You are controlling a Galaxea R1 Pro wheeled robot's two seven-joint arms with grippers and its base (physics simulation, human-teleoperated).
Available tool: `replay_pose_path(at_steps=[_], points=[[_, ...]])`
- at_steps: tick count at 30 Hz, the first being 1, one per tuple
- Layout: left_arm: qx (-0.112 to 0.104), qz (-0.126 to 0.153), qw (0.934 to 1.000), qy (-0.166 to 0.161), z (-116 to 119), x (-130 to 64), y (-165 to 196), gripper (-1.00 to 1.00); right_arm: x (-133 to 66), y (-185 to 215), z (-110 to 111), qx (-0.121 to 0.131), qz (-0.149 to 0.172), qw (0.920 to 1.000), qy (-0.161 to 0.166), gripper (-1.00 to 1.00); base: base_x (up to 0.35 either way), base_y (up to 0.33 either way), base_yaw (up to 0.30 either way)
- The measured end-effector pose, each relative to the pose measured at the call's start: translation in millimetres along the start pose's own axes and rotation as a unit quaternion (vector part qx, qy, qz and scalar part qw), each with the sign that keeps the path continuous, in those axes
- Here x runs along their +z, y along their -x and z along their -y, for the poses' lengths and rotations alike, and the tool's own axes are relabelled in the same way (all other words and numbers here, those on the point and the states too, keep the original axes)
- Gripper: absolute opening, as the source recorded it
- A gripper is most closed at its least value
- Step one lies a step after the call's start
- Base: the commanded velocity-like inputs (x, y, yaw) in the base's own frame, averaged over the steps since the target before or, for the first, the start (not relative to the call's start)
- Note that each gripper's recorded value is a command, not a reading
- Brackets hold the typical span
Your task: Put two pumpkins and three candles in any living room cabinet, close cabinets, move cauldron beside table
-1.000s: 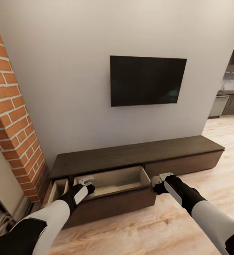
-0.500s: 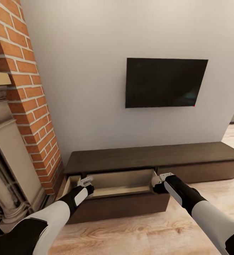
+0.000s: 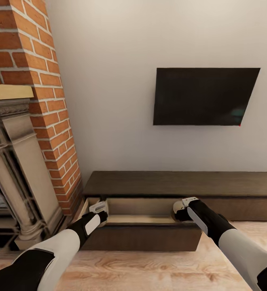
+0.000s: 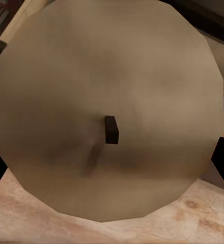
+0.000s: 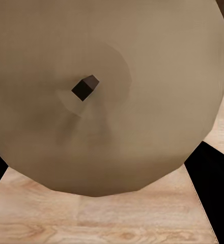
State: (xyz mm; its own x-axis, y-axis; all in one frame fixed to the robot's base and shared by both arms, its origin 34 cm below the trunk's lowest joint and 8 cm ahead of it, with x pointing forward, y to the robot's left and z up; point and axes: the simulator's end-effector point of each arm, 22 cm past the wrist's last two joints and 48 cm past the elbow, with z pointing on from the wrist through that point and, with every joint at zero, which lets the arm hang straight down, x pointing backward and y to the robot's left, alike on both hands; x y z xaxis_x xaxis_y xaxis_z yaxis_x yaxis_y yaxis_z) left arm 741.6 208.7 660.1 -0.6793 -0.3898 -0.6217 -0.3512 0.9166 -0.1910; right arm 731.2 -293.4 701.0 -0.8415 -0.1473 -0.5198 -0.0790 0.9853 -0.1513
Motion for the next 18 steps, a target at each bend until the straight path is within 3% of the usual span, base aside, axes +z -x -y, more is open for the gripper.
replay_pose_path(at_steps=[7, 14, 18], points=[[-0.001, 0.000, 1.0000, 0.000, 0, -0.8, 0, -1.00, -0.9, 0, 0, 0.000, 0.001, 1.0000, 0.000, -1.00, 0.143, -0.233, 0.052], [0.000, -0.003, 1.0000, 0.001, 0, 2.5, -4, -1.00, 4.8, -7, 1, 0.002, -0.008, 1.0000, -0.001, -1.00, 0.075, -0.017, -0.060], [0.000, -0.005, 1.0000, 0.002, -1, 4.1, -6, -1.00, 7.4, -10, 2, 0.002, -0.012, 0.9999, -0.002, -1.00, 0.158, 0.128, -0.084]])
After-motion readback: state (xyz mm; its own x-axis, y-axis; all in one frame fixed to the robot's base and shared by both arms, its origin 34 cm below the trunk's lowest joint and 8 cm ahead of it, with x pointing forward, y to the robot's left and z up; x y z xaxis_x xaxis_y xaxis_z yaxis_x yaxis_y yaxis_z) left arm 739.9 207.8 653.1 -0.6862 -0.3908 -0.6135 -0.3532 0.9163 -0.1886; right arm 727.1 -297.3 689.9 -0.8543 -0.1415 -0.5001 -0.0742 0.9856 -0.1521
